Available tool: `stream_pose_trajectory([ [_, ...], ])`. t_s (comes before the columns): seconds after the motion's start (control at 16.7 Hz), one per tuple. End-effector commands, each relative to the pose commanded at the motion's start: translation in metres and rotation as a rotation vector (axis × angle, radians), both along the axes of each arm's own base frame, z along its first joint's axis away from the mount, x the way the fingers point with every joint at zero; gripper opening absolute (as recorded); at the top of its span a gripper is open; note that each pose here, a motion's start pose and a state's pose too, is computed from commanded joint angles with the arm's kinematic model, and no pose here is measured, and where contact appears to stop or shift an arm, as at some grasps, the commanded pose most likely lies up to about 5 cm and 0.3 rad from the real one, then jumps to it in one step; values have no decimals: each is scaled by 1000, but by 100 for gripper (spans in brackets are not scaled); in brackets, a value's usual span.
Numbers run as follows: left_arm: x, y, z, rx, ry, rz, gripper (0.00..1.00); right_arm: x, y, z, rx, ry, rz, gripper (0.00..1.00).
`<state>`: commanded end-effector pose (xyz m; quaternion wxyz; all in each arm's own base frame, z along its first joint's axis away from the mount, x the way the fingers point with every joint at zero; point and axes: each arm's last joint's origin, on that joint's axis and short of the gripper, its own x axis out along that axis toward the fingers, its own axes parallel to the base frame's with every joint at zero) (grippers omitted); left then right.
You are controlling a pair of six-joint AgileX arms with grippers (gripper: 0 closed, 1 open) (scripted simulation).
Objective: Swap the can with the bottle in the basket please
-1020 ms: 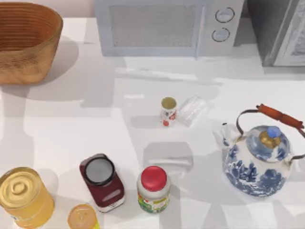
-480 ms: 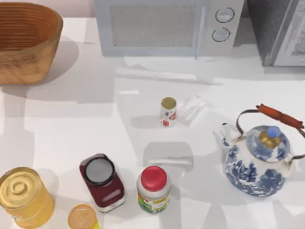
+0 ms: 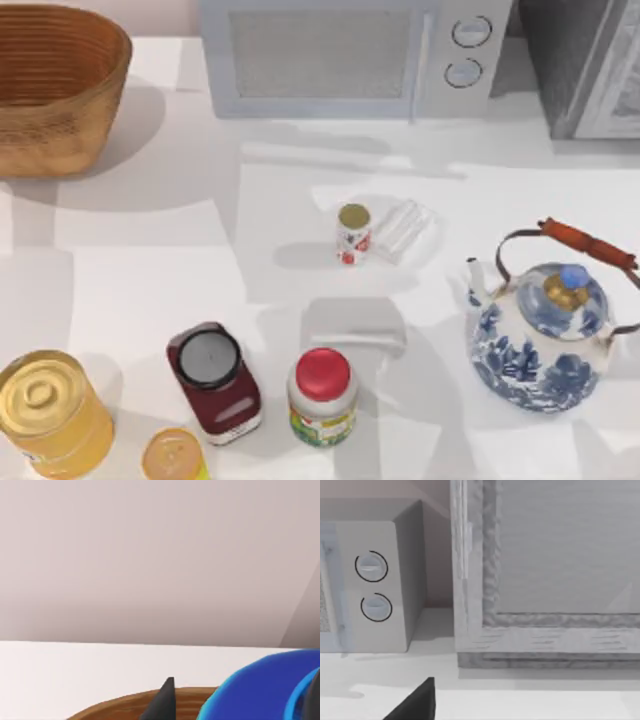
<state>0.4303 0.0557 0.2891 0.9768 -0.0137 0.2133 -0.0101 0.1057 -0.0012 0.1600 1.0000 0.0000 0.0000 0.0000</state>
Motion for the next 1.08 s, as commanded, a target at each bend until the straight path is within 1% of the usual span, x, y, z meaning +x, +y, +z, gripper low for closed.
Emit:
stream_pose_trajectory([
  [0.12, 7, -1, -9, 0, -1, 2, 0, 0, 0, 0, 0, 0, 0, 100],
  [0.36, 8, -1, -10, 0, -1, 2, 0, 0, 0, 0, 0, 0, 0, 100],
  [1.08, 8, -1, -10, 0, -1, 2, 90, 0, 0, 0, 0, 0, 0, 100],
])
